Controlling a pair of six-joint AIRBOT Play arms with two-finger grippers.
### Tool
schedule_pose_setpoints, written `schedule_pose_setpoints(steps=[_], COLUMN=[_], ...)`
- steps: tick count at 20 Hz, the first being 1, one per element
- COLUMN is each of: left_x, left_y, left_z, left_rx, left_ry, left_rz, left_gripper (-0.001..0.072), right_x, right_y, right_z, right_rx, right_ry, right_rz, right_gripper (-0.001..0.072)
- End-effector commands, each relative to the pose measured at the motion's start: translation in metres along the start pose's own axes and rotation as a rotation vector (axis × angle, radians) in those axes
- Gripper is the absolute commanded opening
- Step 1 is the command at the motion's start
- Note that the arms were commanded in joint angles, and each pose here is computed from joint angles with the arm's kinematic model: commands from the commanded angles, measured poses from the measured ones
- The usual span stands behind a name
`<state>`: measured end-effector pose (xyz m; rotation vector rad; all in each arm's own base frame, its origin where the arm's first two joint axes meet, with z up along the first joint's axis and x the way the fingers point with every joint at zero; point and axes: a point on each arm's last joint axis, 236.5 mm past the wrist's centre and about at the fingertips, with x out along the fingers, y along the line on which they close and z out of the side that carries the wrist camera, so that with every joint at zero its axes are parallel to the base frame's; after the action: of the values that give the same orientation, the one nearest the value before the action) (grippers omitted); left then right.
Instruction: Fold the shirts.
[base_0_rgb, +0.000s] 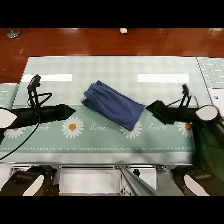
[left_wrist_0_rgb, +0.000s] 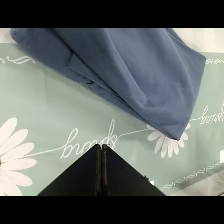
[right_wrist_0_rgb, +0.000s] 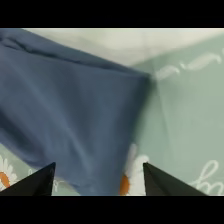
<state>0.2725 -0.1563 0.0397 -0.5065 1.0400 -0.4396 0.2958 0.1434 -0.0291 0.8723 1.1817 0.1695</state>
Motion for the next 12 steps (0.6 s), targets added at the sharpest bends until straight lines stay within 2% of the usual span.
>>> schedule_pose_setpoints(steps=[1, 4, 9, 10, 12], left_x=[0.003, 0.005, 0.010, 0.010, 0.011], left_y=[0.003, 0.004, 0.008, 0.009, 0.009], left_z=[0.004, 0.003, 0.001, 0.001, 0.000], left_rx=[-0.006, -0.009, -0.021, -0.023, -0.025], left_ry=[-0.010, -0.005, 0.014, 0.017, 0.020], left_rz=[0.006, 0.009, 0.015, 0.017, 0.017], left_gripper=[0.0021, 0.0021, 0.0020, 0.0021, 0.0021], right_x=[0.025, 0.046, 0.098, 0.106, 0.112], right_y=[-0.021, -0.017, 0.003, 0.010, 0.034], right_z=[-0.039, -0.044, -0.051, -0.045, -0.032], right_rx=[0.057, 0.043, -0.029, -0.041, -0.112], right_ry=[0.166, 0.318, 0.412, 0.407, 0.413], right_rz=[0.008, -0.002, -0.028, -0.024, 0.018], right_gripper=[0.0613, 0.0613, 0.0613, 0.0580, 0.0031])
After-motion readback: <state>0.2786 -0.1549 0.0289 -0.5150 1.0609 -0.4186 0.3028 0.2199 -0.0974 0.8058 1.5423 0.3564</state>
